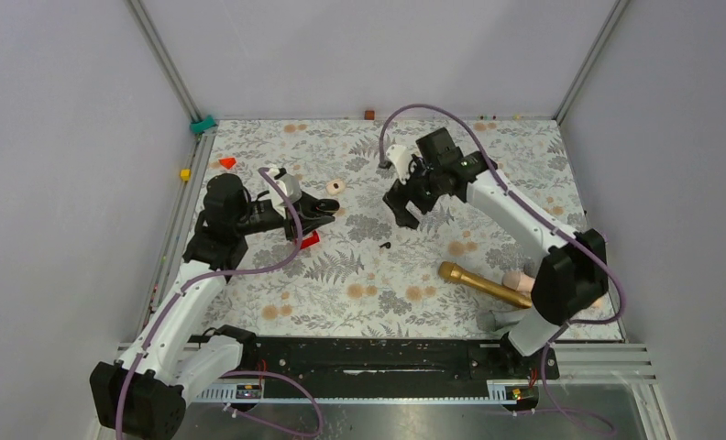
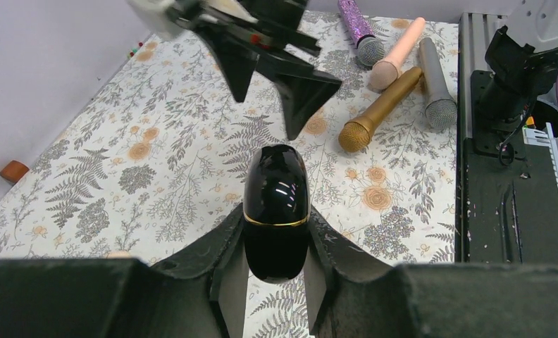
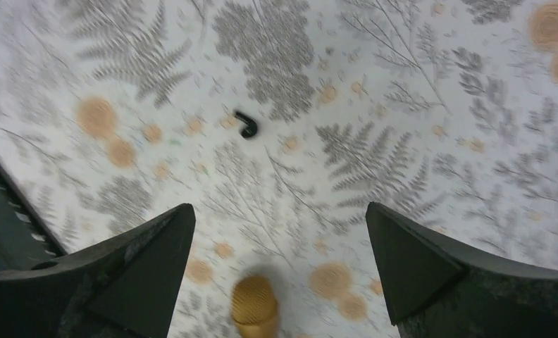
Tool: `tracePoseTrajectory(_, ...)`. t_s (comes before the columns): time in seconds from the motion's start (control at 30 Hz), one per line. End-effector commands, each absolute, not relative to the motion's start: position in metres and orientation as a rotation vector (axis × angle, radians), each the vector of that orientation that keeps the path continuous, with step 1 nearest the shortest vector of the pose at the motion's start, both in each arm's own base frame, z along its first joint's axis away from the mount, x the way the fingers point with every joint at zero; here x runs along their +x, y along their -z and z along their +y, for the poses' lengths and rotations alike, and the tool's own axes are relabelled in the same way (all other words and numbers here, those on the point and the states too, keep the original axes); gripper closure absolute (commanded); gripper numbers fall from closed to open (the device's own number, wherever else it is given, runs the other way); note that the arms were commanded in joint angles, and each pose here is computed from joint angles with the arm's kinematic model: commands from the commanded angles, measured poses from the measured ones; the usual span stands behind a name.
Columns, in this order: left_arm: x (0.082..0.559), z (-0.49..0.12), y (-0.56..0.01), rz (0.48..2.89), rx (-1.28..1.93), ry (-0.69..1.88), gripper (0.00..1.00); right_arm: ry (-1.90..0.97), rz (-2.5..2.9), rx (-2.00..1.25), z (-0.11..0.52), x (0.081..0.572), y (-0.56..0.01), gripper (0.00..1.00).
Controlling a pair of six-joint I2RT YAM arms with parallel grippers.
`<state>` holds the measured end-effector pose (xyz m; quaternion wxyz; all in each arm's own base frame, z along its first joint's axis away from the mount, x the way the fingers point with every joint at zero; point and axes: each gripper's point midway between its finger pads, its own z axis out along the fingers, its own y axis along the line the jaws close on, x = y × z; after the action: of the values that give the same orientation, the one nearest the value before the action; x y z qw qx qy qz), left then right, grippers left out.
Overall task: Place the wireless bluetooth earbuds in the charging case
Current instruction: Move the earbud to the center of the board, then open the charging case.
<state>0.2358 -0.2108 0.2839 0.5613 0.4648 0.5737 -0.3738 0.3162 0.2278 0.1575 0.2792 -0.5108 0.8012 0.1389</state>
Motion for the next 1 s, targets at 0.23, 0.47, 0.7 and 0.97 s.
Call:
tracePoseTrajectory(0.23, 0.237, -0.208, -0.292, 1.321, 1.096, 0.859, 1.0, -1.075, 2.692, -0.666, 0.276, 0.312, -0.088, 0.1)
tracePoseTrajectory(0.47, 0.237, -0.212, -0.279, 1.349, 1.103, 0.921, 1.0, -1.164, 2.56, -0.757, 0.281, 0.306, -0.111, 0.19)
tracePoseTrajectory(0.7, 0.242, -0.227, -0.255, 1.435, 1.092, 1.06, 1.0, -1.154, 1.915, -0.975, 0.286, 0.291, -0.228, 0.1)
tracePoseTrajectory(0.97, 0.229, -0.255, -0.231, 1.49, 1.163, 1.178, 1.0, -1.043, 1.631, -1.094, 0.298, 0.26, -0.265, 0.01)
